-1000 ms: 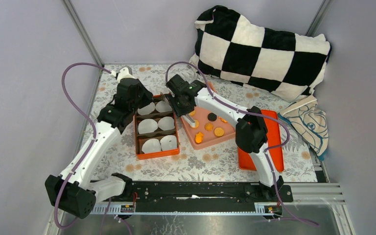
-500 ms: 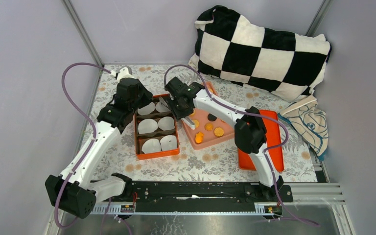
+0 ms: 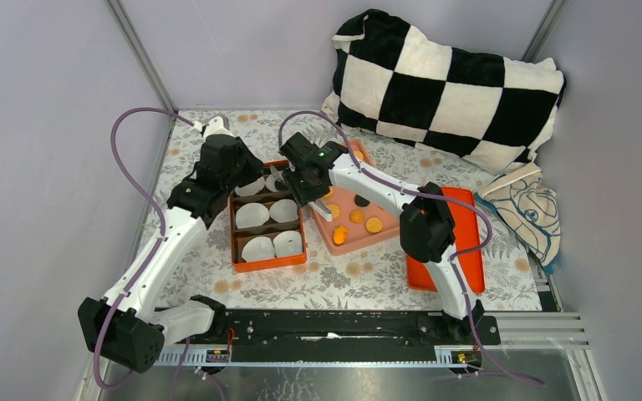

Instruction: Pack the cookies

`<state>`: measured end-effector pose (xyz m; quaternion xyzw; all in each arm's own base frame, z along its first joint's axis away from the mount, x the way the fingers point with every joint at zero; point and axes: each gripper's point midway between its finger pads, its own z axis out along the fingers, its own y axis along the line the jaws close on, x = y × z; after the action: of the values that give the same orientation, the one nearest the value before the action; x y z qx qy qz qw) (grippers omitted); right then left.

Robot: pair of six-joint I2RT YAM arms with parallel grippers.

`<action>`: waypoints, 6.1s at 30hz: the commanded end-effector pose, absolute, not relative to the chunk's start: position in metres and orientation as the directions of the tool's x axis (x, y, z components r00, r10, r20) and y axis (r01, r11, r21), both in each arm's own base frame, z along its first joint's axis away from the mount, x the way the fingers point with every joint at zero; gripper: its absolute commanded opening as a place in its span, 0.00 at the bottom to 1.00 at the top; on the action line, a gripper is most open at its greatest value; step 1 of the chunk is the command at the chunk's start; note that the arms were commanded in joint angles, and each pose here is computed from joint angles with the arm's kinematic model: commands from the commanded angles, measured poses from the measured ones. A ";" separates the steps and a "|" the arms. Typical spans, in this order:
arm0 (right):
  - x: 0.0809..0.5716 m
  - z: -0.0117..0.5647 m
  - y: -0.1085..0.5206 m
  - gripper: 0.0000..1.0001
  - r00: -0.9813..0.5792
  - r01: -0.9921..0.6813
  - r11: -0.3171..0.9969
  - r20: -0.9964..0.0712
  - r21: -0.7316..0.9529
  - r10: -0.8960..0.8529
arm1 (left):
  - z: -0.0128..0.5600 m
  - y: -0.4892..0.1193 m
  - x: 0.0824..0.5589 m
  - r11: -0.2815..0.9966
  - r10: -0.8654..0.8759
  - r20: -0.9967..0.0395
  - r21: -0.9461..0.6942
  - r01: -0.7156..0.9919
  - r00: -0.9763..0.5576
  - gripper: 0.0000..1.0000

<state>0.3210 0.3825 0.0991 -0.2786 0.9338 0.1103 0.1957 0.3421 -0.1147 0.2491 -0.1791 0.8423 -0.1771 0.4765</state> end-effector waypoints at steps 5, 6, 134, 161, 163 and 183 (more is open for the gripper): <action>0.336 0.169 0.333 0.50 -0.683 -0.478 0.872 -0.581 -0.103 -0.443 | 0.251 -0.121 0.344 0.872 -0.459 -0.745 -0.483 -0.085 -0.484 0.27; 0.333 0.169 0.327 0.50 -0.687 -0.469 0.876 -0.577 -0.111 -0.441 | 0.251 -0.122 0.345 0.870 -0.460 -0.744 -0.486 -0.080 -0.484 0.27; 0.331 0.097 0.467 0.25 -0.581 -0.676 0.734 -0.564 -0.066 -0.587 | 0.251 0.002 0.355 0.632 -0.761 -0.514 -0.724 -0.275 -0.395 0.27; 0.316 0.202 0.398 0.54 -0.530 -0.556 0.826 -0.727 -0.090 -0.436 | 0.259 -0.007 0.354 0.633 -0.750 -0.520 -0.744 -0.215 -0.409 0.27; 0.314 0.200 0.376 0.55 -0.543 -0.517 0.845 -0.711 -0.136 -0.447 | 0.257 -0.010 0.354 0.626 -0.751 -0.510 -0.751 -0.209 -0.418 0.27; 0.295 0.080 0.285 0.57 -0.758 -0.383 0.911 -0.512 -0.152 -0.404 | 0.260 -0.015 0.354 0.621 -0.744 -0.502 -0.762 -0.181 -0.440 0.27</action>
<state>0.2787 0.2777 0.0842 -0.2430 0.9327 -0.0460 0.2625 0.3513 -0.0140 0.2508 -0.3080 0.7932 -0.3105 0.4238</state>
